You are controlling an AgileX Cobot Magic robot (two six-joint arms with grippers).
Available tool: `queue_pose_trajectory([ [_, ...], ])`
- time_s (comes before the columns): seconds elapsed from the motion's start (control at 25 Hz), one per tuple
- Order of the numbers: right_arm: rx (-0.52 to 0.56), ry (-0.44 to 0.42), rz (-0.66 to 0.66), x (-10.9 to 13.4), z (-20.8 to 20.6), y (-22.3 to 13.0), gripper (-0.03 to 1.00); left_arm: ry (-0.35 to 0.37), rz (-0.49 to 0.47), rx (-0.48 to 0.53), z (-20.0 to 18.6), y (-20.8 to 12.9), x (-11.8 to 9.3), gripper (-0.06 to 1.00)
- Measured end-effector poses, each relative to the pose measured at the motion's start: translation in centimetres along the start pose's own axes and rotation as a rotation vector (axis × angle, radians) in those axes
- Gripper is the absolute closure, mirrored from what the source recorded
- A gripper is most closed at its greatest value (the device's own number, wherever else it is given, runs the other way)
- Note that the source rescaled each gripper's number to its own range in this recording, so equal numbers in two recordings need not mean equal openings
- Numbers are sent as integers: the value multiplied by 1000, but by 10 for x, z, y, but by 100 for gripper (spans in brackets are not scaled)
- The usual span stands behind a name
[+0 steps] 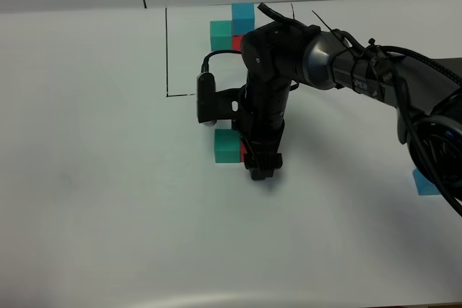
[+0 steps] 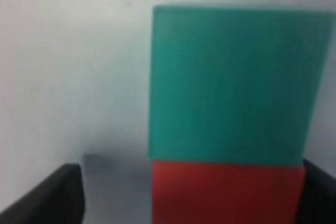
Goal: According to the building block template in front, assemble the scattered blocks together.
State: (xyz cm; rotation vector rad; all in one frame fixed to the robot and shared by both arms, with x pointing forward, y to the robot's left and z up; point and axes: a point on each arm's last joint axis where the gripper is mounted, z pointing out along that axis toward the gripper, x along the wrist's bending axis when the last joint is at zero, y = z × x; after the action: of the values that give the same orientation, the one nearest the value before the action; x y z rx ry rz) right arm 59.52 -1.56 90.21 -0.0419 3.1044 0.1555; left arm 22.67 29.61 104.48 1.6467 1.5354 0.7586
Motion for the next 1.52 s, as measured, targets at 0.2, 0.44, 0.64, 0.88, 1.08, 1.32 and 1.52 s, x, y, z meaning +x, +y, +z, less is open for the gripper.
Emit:
queue_pose_trajectory([
  [0.2, -12, -77, 211, -11, -45, -28, 33, 0, 0, -1, 0, 0, 0, 20],
  [0.44, 60, -219, 608, -2, -81, -99, 32, 0, 0, -1, 0, 0, 0, 20],
  [0.64, 30, -273, 971, 27, -96, -165, 32, 0, 0, -1, 0, 0, 0, 20],
  [0.88, 3, -276, 1310, 66, -85, -216, 32, 0, 0, -1, 0, 0, 0, 20],
  [1.08, -11, -235, 1420, 80, -69, -233, 32, 0, 0, -1, 0, 0, 0, 20],
  [1.32, -38, -236, 1451, 76, -54, -245, 35, 0, 0, -1, 0, 0, 0, 20],
  [1.52, -15, -217, 1454, 74, -40, -254, 52, 0, 0, -2, 0, 0, 0, 20],
])
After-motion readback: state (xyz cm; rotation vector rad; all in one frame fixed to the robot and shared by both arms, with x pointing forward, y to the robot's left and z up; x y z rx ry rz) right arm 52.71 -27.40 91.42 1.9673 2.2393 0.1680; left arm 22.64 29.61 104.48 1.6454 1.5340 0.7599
